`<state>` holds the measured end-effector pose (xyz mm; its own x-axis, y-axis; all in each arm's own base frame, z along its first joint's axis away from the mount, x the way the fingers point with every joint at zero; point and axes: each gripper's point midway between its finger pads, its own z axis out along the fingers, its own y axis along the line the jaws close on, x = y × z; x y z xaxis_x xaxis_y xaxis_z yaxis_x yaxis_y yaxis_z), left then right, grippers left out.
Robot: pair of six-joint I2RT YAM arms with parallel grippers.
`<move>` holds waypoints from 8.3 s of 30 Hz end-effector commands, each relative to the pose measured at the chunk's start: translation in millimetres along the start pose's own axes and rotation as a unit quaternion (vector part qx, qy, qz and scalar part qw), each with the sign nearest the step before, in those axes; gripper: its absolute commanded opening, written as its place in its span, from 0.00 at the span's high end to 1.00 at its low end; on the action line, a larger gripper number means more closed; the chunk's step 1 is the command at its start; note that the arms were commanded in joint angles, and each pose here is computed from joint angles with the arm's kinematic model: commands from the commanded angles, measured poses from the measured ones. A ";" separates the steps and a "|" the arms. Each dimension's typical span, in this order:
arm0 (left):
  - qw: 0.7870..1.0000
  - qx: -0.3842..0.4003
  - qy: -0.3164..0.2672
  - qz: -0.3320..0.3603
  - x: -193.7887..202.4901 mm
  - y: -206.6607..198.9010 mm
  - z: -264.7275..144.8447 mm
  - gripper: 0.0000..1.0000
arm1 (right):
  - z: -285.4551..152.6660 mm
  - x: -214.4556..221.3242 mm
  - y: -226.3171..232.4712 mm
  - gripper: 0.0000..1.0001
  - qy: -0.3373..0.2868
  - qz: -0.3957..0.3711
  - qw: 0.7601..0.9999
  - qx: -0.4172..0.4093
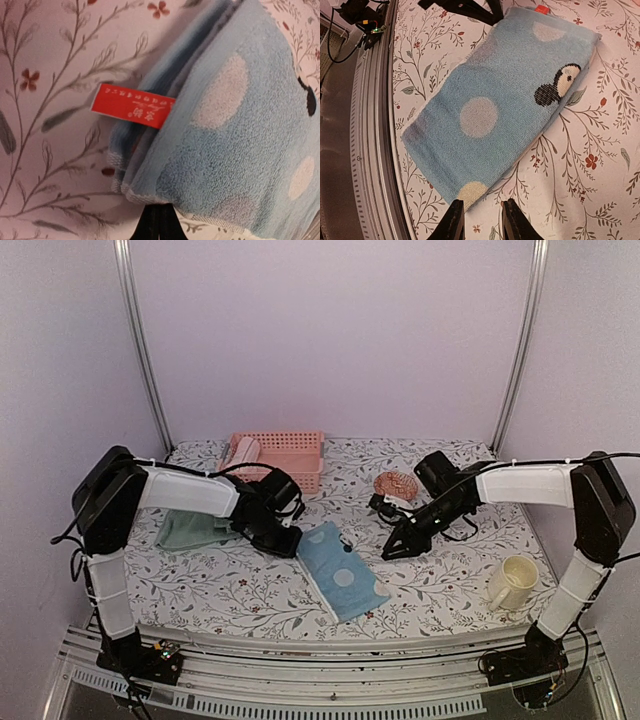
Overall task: Roll the towels
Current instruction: Rotate the towel at the center of the board, then pick up the towel from the center of the board, then roll the towel at the center of the board.
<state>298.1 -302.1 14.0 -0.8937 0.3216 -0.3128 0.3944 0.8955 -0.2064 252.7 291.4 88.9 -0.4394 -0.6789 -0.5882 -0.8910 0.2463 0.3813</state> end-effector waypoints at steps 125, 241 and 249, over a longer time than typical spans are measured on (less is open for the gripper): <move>0.928 0.338 -0.031 0.152 102.9 -146.5 9.3 1.00 | 26.3 30.4 64.9 0.74 0.058 -0.175 0.981 -0.056; 0.811 -0.032 -0.200 0.549 115.7 -187.0 -2.9 0.91 | 108.6 102.6 85.7 0.90 0.212 -0.006 0.926 -0.312; 0.824 0.007 -0.179 0.538 121.3 -190.3 -8.1 1.00 | 52.4 38.2 84.9 0.60 0.122 -0.038 0.941 -0.313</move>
<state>116.1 -432.6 19.7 0.1250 0.8119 -0.5703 0.9008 0.1480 0.4082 127.2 328.7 32.7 -0.2837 -0.8701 -0.4030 -0.5805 -0.1787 0.7944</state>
